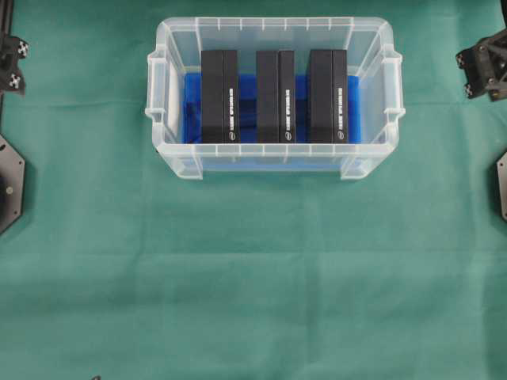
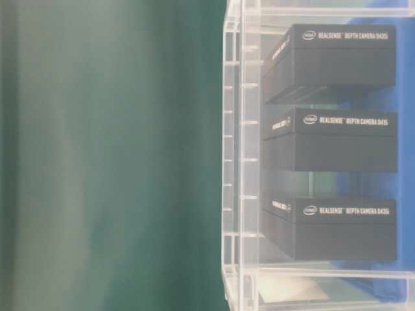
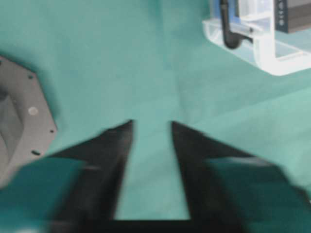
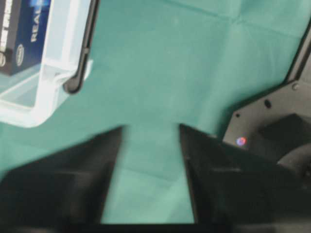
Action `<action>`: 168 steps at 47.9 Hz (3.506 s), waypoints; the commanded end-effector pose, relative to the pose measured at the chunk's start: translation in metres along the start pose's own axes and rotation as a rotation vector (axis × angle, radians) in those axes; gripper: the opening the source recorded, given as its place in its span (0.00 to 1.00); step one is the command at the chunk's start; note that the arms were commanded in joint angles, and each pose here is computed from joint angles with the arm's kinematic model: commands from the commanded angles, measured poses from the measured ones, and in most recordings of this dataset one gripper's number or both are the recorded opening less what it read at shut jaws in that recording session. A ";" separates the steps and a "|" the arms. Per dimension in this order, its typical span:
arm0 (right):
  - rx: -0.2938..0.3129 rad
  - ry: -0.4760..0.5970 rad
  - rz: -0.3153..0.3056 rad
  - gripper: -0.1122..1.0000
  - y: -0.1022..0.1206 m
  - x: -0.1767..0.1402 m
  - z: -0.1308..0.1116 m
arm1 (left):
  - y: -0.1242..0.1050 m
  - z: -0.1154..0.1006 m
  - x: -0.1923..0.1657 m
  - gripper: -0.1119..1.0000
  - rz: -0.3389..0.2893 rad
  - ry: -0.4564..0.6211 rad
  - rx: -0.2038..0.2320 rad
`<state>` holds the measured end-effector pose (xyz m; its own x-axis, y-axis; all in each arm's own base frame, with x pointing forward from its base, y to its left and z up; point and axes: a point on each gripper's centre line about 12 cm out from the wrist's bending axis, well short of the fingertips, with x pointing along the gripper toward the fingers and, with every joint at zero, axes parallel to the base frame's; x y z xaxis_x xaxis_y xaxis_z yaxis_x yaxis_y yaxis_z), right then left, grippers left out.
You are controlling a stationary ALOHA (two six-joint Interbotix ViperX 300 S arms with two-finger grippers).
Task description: Take out the box from the case.
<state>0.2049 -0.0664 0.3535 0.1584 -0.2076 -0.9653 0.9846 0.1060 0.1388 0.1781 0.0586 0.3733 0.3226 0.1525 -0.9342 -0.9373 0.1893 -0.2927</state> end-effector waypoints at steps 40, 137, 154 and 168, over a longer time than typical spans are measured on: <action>0.067 -0.007 -0.010 0.94 -0.002 0.000 0.001 | 0.001 -0.001 -0.002 0.96 -0.003 0.000 -0.050; 0.051 0.012 0.101 0.93 0.216 0.041 0.030 | 0.012 -0.005 -0.004 0.96 0.069 0.030 -0.047; 0.064 0.026 0.093 0.93 0.221 0.046 0.029 | 0.013 -0.006 -0.004 0.96 0.081 0.034 -0.044; 0.064 0.025 0.094 0.92 0.222 0.048 0.029 | 0.013 -0.006 -0.004 0.96 0.079 0.035 -0.045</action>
<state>0.4337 -0.0815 0.3308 0.2084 -0.1709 -0.9630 0.9778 0.0592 0.2011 0.1634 0.0544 0.3686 0.2314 0.1261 -0.9646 -0.9676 0.1331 -0.2147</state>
